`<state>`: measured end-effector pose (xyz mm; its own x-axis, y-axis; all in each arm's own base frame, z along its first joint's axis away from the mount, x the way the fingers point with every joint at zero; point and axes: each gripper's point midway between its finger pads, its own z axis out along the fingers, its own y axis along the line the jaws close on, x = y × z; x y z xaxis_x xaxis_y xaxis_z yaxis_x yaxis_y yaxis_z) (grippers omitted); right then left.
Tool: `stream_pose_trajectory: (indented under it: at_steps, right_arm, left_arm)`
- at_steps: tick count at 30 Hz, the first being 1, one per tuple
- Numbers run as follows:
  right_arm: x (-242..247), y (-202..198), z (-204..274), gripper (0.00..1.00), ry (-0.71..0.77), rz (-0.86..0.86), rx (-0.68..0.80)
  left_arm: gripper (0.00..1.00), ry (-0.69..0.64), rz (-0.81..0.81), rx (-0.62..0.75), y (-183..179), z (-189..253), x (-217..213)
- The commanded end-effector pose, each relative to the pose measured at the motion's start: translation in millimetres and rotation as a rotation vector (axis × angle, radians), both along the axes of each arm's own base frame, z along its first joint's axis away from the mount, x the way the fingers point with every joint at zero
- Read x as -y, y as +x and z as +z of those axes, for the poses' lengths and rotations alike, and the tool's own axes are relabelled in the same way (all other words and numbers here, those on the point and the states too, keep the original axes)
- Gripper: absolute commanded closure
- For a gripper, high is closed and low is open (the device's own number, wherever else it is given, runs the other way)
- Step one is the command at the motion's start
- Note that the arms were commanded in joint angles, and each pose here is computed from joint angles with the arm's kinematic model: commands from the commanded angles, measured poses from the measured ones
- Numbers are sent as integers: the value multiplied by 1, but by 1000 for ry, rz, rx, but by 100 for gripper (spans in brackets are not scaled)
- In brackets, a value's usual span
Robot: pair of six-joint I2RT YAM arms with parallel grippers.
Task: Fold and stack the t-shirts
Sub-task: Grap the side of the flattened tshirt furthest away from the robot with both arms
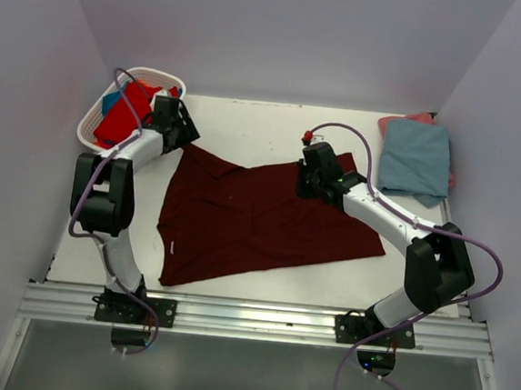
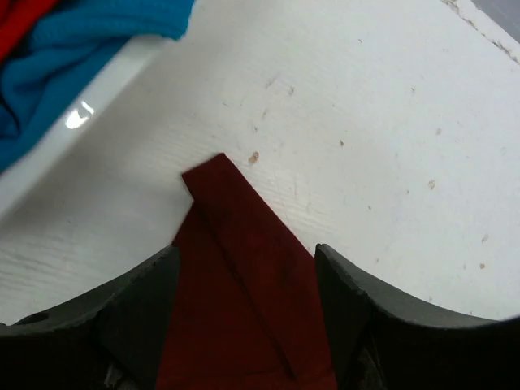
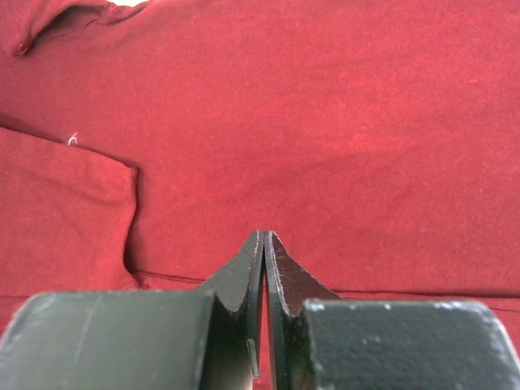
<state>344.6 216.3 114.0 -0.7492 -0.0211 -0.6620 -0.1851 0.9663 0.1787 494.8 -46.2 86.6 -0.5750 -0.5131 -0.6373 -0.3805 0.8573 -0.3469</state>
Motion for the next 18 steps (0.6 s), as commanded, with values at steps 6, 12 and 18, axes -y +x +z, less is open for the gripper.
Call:
stream_pose_trajectory:
  at_steps: [6,12,18]
  right_arm:
    - [-5,-1,6,95,23,22,9]
    - [-3,-1,5,96,18,17,7]
    - [-3,-1,3,97,17,16,4]
  left_arm:
    - [34,-7,-31,40,43,1,-20]
    - [54,-48,-14,-40,33,-34,-21]
    - [62,-61,1,-91,22,-55,-20]
